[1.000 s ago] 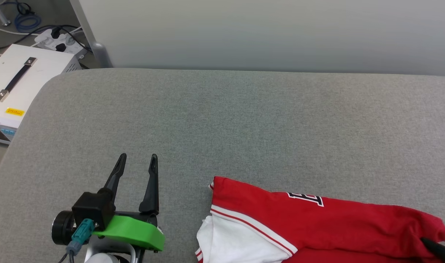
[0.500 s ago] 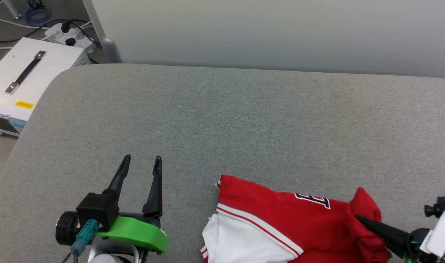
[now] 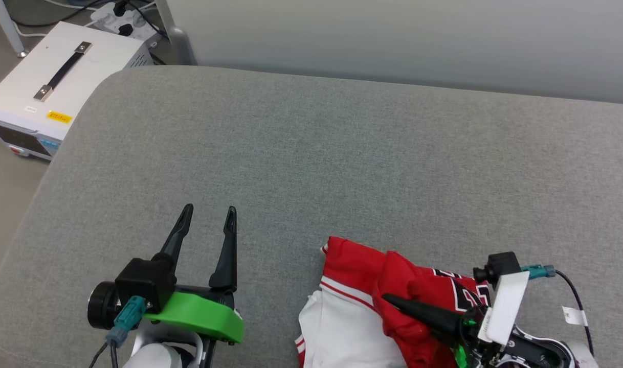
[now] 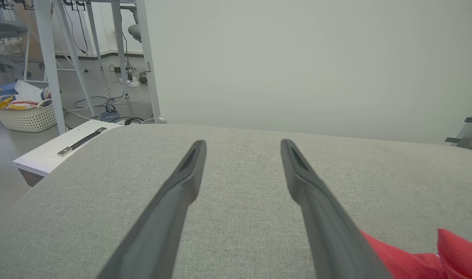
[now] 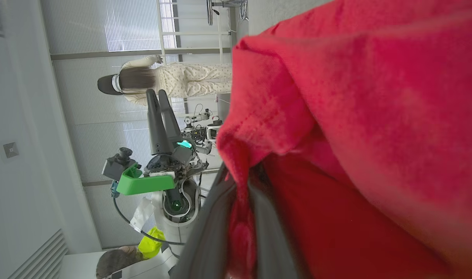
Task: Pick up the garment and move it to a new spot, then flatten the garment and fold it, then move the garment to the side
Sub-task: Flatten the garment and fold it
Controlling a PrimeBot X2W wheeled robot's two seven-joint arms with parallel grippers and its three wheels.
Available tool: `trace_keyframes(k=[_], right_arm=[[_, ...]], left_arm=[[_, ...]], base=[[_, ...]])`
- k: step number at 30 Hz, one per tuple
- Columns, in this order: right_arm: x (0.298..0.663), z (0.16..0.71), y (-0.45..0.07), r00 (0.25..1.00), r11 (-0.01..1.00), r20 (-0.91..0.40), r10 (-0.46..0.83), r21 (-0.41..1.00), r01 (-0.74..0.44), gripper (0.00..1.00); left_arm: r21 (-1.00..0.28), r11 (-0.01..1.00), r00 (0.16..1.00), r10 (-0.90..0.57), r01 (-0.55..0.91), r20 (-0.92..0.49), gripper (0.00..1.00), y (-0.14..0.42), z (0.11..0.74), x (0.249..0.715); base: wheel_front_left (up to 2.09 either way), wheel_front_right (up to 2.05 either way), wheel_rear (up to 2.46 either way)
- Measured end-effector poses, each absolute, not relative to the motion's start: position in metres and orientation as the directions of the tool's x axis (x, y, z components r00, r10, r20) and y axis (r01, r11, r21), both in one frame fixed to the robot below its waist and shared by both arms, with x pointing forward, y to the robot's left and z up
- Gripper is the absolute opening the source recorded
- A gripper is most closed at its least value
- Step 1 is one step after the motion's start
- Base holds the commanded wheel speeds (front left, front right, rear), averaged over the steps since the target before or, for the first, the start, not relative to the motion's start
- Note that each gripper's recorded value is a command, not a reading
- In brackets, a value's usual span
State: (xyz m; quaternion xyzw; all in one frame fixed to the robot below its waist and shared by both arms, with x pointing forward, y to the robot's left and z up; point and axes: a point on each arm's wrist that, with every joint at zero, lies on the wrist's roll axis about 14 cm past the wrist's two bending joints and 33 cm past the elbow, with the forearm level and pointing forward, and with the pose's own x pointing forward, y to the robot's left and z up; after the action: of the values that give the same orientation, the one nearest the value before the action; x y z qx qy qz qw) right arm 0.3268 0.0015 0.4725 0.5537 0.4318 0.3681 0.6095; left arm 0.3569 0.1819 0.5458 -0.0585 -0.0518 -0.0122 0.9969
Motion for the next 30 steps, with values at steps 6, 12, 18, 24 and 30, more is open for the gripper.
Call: trace_keyframes(k=[6, 12, 18, 24, 30], right_arm=[[0.332, 0.48, 0.038, 0.324, 0.062, -0.065, 0.944, 0.998, 0.021, 0.0], [0.333, 0.448, 0.046, 0.329, 0.184, -0.183, 0.926, 0.983, 0.029, 0.0], [0.333, 0.444, 0.049, 0.347, 0.197, -0.195, 0.917, 0.98, 0.031, 1.0], [0.348, 0.469, 0.043, 0.412, 0.192, -0.148, 0.899, 0.979, -0.067, 1.0], [0.374, 0.494, 0.019, 0.565, 0.317, -0.126, 0.815, 0.914, -0.254, 1.0]], left_arm=[[-0.126, 0.992, 0.996, -0.012, 0.023, 0.084, 1.0, 0.182, 0.537, 0.364], [-0.128, 0.992, 0.998, -0.007, 0.015, 0.063, 1.0, 0.183, 0.529, 0.37], [-0.128, 0.991, 0.999, -0.018, 0.024, 0.048, 1.0, 0.181, 0.522, 0.372], [-0.126, 0.991, 0.997, -0.038, 0.045, 0.061, 1.0, 0.176, 0.525, 0.374], [-0.123, 0.99, 0.996, -0.054, 0.063, 0.074, 1.0, 0.172, 0.529, 0.375]], base=[[0.0, 0.0, 0.0], [0.0, 0.0, 0.0], [0.0, 0.0, 0.0], [0.0, 0.0, 0.0], [0.0, 0.0, 0.0]])
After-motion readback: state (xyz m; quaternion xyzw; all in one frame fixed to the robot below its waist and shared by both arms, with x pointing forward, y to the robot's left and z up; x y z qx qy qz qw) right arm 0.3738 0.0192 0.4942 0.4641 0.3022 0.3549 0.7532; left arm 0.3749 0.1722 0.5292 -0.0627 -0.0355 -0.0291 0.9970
